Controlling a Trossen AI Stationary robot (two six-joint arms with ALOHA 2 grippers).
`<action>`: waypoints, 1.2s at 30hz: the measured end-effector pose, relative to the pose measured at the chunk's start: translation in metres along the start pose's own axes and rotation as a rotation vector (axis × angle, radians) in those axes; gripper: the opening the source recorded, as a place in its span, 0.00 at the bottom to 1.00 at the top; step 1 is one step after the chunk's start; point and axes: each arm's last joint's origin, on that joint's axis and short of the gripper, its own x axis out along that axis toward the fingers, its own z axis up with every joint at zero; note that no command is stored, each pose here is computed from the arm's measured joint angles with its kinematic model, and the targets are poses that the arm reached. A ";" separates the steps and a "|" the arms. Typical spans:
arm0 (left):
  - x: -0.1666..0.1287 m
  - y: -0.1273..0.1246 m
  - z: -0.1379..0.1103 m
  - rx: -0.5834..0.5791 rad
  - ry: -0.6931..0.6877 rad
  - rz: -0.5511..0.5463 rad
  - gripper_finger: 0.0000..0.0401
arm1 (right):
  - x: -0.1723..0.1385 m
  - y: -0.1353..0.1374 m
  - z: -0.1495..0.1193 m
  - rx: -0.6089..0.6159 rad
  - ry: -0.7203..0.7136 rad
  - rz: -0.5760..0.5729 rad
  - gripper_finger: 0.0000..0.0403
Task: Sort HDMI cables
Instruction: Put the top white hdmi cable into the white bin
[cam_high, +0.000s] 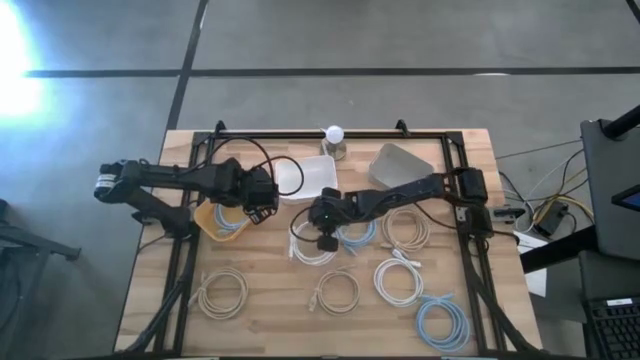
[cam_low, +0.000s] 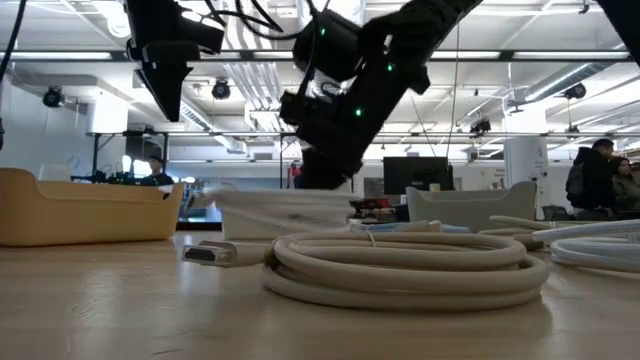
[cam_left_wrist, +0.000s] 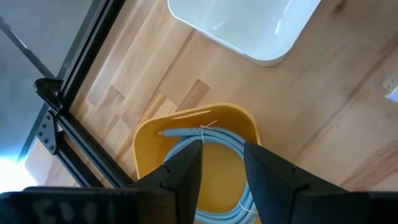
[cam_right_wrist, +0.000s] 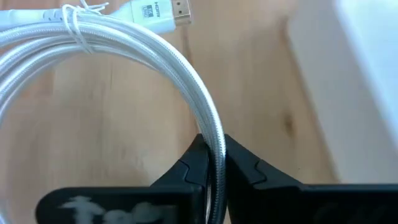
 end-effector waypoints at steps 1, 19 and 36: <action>0.000 0.000 0.000 -0.001 0.000 0.000 0.36 | -0.004 -0.001 0.002 -0.009 -0.009 -0.017 0.05; -0.006 -0.010 -0.002 -0.001 -0.088 0.022 0.36 | -0.077 -0.041 0.036 -0.054 -0.202 -0.514 0.05; -0.009 -0.014 -0.004 0.000 -0.116 0.022 0.36 | -0.044 -0.094 0.037 0.070 -0.269 -0.611 0.06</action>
